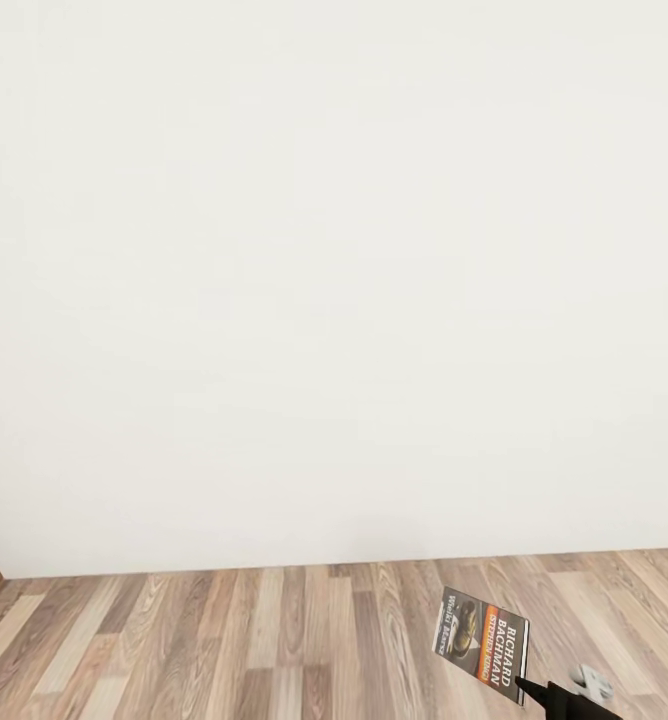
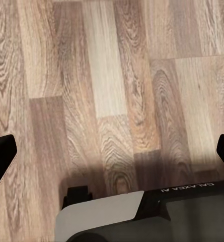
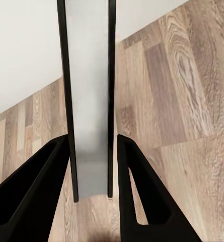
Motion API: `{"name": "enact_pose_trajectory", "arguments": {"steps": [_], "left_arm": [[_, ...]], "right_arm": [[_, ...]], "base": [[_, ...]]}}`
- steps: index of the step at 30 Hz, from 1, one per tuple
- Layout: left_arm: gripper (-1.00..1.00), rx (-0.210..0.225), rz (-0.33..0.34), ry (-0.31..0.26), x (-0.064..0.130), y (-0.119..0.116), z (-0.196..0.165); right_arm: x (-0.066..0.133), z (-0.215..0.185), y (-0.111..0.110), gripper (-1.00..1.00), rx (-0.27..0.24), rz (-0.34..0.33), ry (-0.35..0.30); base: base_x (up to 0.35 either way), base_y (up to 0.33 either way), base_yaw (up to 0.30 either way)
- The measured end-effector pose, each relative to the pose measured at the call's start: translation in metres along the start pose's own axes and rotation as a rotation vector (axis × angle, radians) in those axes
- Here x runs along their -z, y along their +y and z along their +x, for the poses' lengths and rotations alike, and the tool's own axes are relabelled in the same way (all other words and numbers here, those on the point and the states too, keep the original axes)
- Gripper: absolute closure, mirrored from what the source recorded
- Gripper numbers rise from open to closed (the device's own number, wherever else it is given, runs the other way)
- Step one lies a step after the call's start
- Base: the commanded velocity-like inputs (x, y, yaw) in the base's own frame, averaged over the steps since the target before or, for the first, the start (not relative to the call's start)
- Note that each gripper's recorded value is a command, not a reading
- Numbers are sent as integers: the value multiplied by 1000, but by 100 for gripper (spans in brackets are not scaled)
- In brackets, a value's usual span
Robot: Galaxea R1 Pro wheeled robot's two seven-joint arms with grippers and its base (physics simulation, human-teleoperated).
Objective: In the bedroom, move the book from the bed onto either nightstand, and place the two sandals side by side next to the bed.
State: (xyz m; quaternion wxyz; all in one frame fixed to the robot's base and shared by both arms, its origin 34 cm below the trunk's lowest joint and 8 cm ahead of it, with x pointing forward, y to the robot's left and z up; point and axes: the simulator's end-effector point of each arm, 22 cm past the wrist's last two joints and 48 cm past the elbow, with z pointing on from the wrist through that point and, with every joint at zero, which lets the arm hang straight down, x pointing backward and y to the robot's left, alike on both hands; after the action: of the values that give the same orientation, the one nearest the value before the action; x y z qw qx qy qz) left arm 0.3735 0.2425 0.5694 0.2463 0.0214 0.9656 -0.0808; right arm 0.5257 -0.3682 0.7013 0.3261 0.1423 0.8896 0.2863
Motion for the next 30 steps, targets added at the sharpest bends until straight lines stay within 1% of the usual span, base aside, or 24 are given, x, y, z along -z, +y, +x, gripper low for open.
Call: {"name": "enact_pose_trajectory", "arguments": {"steps": [9, 24, 30], "left_arm": [[-100, 0, 0, 0, 0, 0, 0], [-100, 1, 0, 3, 0, 0, 1], [-100, 1, 0, 3, 0, 0, 1]], "right_arm": [[0, 1, 0, 100, 0, 0, 2], [0, 2, -1, 100, -2, 1, 5], [0, 2, -1, 100, -3, 2, 4]], "base": [[330, 0, -36], [327, 0, -243], [221, 0, -217]]}}
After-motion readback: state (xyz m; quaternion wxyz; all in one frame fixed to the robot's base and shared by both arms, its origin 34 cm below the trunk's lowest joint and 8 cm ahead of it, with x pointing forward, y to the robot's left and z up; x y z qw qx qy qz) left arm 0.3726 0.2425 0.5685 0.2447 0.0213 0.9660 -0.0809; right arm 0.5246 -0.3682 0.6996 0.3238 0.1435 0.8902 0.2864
